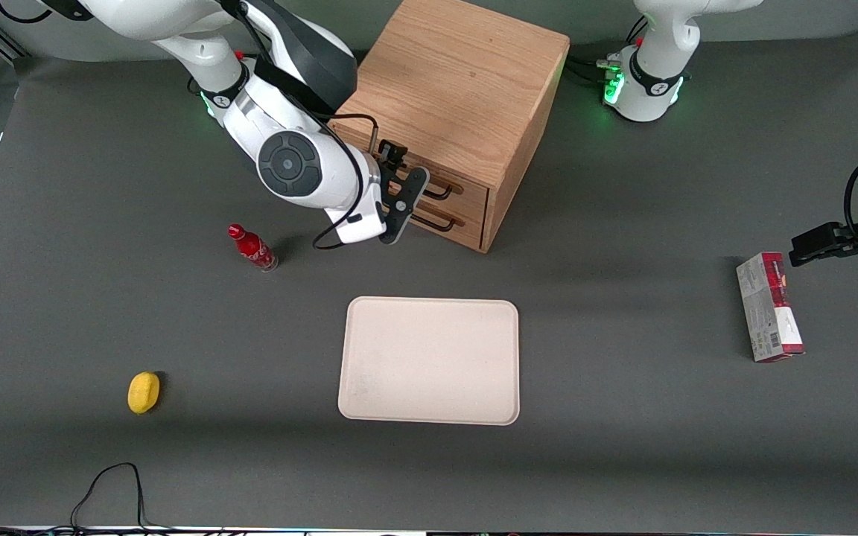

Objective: Open upper drawer
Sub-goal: 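Hook the right gripper onto the upper drawer's black bar handle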

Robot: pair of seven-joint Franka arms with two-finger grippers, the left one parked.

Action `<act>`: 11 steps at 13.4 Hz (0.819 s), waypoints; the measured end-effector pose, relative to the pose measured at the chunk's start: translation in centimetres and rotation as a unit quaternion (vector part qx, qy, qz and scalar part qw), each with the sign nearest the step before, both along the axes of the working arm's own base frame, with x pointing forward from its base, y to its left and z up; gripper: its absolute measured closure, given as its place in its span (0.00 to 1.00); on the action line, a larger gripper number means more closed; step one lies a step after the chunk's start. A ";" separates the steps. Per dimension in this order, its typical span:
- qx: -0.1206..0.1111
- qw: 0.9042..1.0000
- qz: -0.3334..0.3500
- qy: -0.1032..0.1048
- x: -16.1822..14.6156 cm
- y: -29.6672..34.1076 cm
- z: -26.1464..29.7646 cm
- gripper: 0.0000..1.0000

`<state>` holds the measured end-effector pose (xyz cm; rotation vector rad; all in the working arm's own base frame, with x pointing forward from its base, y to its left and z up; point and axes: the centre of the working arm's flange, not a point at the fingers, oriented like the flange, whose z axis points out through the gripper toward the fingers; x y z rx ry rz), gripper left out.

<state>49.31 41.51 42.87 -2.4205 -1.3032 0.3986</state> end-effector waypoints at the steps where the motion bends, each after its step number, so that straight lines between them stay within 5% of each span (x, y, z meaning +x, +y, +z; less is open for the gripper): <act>1: 0.000 1.000 0.000 -0.002 -0.2 0.2 -0.5 0.00; 11: -0.015 0.999 0.013 -0.036 -0.7 0.8 -4.1 0.00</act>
